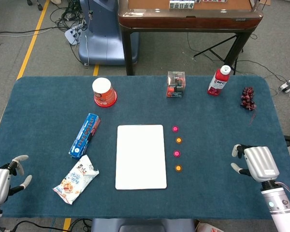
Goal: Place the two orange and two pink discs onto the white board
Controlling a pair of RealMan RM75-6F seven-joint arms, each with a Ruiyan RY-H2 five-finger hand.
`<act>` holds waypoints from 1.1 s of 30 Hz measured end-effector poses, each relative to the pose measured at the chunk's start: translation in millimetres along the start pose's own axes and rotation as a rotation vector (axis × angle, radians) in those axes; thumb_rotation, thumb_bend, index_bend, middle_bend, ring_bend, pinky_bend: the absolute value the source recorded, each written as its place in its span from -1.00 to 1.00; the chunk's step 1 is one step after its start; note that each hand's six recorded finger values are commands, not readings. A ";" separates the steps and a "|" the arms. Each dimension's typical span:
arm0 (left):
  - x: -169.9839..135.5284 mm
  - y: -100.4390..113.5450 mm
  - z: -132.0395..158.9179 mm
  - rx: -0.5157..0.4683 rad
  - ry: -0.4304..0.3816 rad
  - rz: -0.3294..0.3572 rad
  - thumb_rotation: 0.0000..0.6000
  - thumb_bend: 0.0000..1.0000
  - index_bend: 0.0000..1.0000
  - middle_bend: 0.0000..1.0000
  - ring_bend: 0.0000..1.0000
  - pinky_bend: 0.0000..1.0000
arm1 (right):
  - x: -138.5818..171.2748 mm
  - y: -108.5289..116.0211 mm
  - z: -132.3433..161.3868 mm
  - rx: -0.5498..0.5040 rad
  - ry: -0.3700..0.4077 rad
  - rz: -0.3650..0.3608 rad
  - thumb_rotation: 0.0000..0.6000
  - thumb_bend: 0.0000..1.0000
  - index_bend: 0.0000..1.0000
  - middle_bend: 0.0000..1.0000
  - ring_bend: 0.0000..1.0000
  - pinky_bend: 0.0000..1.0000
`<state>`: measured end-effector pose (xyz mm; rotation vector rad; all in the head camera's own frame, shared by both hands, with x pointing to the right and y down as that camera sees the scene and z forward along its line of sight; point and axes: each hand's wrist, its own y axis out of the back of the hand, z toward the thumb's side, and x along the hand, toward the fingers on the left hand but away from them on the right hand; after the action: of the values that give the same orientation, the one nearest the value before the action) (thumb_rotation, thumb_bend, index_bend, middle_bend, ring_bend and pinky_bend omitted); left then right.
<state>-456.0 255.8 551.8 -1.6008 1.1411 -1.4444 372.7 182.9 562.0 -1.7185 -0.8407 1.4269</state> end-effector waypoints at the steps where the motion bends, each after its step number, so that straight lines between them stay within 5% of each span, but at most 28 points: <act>1: 0.3 0.0 0.3 -0.001 -0.001 0.001 1.00 -0.46 -0.30 0.21 0.15 0.63 | -1.3 -1.8 2.4 0.000 0.006 0.008 1.00 -0.88 -0.05 0.76 0.89 0.88; 5: 0.9 -0.6 1.1 -0.005 -0.003 0.000 1.00 -0.46 -0.30 0.21 0.15 0.63 | -7.7 -10.1 14.5 -0.001 0.032 0.040 1.00 -0.93 -0.08 1.00 1.00 1.00; 20: -1.7 -6.7 -0.6 -0.012 -0.003 -0.013 1.00 -0.46 -0.30 0.21 0.15 0.63 | -37.7 -48.6 62.2 -0.008 0.114 0.167 1.00 -0.93 -0.08 1.00 1.00 1.00; 33: -1.0 -12.8 0.0 -0.032 -0.007 -0.016 1.00 -0.46 -0.30 0.21 0.15 0.63 | -48.3 -74.9 88.7 0.033 0.156 0.252 1.00 -0.74 -0.08 1.00 1.00 1.00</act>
<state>-453.9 261.5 563.1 -1.6390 1.1547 -1.4361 275.0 191.9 640.7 -1.9355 -0.5280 1.4357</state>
